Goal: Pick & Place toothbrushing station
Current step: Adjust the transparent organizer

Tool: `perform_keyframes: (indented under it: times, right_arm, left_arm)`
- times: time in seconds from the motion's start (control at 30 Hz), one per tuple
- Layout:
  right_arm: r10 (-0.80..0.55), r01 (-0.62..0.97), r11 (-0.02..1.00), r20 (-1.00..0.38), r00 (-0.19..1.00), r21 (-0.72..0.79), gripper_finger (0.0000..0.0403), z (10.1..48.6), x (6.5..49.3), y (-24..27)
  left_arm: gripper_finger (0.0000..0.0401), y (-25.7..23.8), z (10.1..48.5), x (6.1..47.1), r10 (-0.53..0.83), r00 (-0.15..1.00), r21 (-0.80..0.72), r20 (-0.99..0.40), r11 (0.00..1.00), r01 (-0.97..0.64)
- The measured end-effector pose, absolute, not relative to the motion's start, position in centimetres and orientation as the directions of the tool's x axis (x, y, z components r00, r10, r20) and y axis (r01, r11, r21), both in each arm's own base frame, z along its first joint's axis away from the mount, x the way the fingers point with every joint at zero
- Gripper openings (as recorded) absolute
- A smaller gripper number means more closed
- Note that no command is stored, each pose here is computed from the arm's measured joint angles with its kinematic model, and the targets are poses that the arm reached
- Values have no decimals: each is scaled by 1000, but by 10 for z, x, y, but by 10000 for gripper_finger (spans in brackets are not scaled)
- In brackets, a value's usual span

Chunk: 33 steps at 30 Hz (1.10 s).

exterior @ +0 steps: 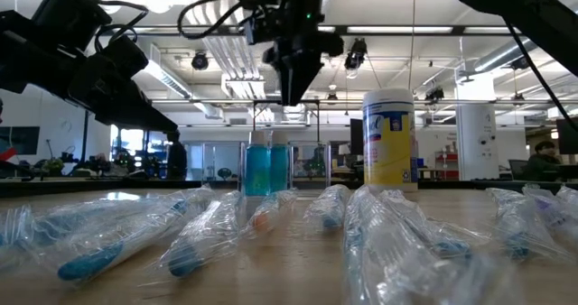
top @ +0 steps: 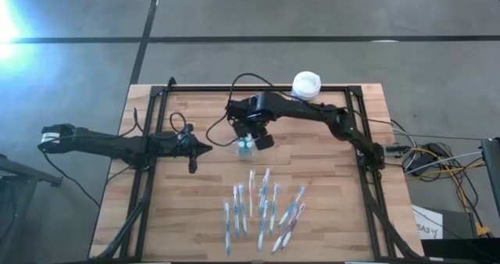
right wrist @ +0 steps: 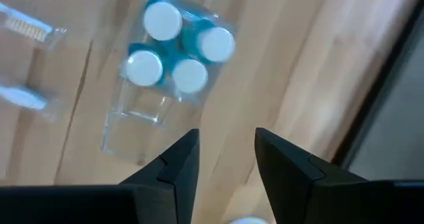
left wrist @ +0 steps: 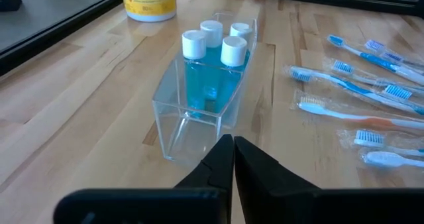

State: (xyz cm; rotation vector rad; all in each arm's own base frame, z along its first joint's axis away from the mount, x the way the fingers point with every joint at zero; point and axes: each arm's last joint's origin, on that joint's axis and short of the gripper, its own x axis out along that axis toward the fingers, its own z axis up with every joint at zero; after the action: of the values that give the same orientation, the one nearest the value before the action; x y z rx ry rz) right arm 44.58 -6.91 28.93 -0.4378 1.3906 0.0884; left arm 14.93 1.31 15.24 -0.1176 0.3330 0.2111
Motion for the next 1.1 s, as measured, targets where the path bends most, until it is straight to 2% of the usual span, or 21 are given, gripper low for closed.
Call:
perform_keyframes:
  times: [0.17,0.3,0.4,0.8,1.1]
  right_arm:
    - [-193,-165,958,-952,238,-235,134,321,423,-65]
    - [-125,-107,977,-898,421,-186,116,345,409,-54]
    - [-126,-87,975,-835,536,-203,100,347,397,-39]
    - [-248,181,969,-624,741,-170,15,265,317,-12]
    - [-323,329,943,-345,881,-42,8,231,258,-11]
  left_arm:
    - [21,13,152,149,186,922,-80,-339,971,-225]
    - [18,13,151,149,186,919,-80,-347,971,-227]
    - [13,13,149,148,185,910,-77,-371,970,-229]
    - [12,13,146,147,185,896,-145,-403,954,-263]
    - [8,13,146,147,185,898,-148,-399,954,-262]
